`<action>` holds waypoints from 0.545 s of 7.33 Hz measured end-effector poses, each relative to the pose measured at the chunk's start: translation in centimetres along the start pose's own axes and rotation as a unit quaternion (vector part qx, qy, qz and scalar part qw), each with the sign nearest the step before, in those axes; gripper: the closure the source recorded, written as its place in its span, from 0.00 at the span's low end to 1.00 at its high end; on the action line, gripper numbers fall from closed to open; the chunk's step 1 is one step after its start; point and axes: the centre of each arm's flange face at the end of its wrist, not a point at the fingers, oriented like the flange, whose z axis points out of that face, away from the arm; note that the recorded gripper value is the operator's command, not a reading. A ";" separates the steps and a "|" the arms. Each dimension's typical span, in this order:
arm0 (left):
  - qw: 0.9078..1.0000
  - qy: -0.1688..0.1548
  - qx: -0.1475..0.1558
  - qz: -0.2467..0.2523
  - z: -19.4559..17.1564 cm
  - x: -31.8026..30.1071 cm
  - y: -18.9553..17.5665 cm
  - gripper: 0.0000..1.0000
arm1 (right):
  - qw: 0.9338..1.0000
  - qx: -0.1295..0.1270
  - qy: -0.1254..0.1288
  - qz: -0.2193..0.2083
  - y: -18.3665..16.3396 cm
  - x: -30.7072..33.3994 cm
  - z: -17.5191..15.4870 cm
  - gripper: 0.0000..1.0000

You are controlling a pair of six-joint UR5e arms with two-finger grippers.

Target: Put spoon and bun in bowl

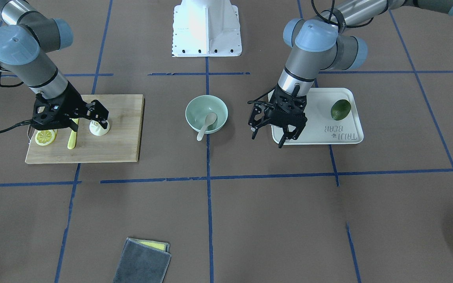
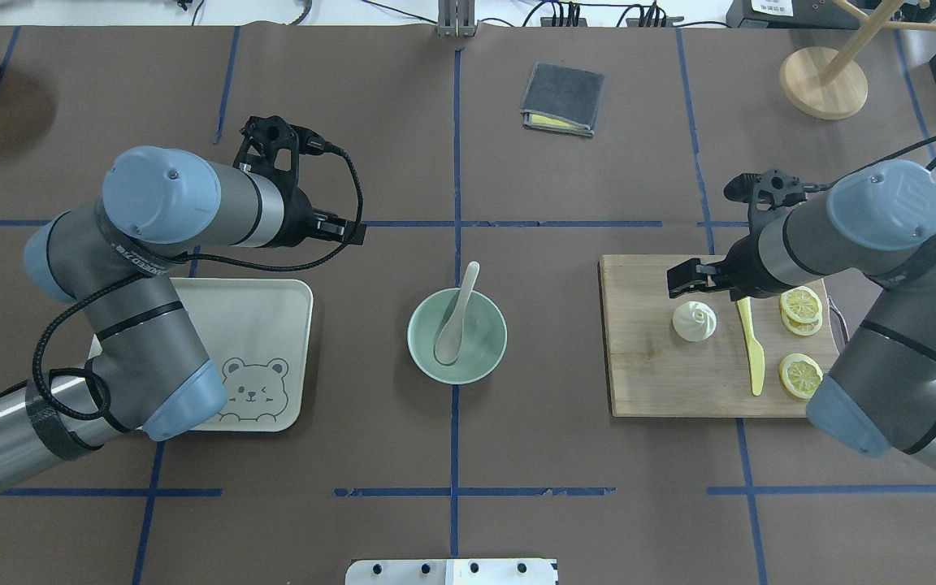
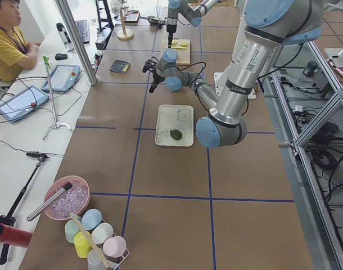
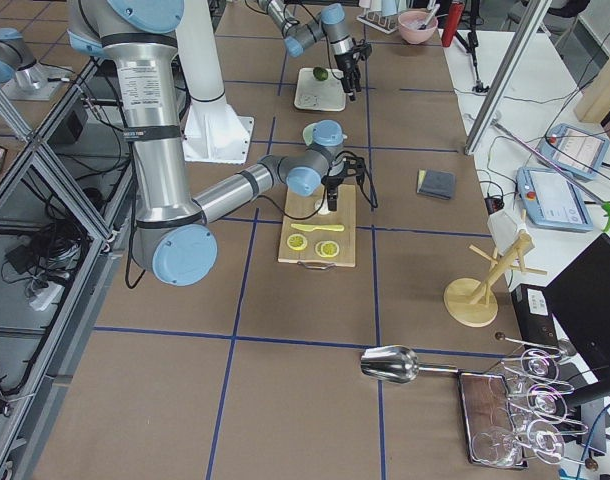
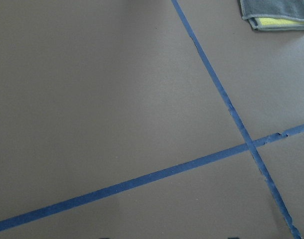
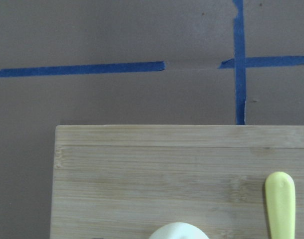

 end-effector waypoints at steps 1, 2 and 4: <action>1.000 0.000 0.000 0.000 0.0 0.0 0.0 0.16 | 1.000 -0.008 0.005 -0.001 0.6 -0.4 1.0 0.05; 1.000 0.000 0.000 0.000 0.1 0.0 0.0 0.16 | 1.000 -0.015 0.010 -0.001 1.0 -0.5 1.9 0.05; 1.000 0.000 0.000 -0.002 0.1 0.0 -0.1 0.16 | 1.000 -0.020 0.017 0.001 1.2 0.0 2.6 0.11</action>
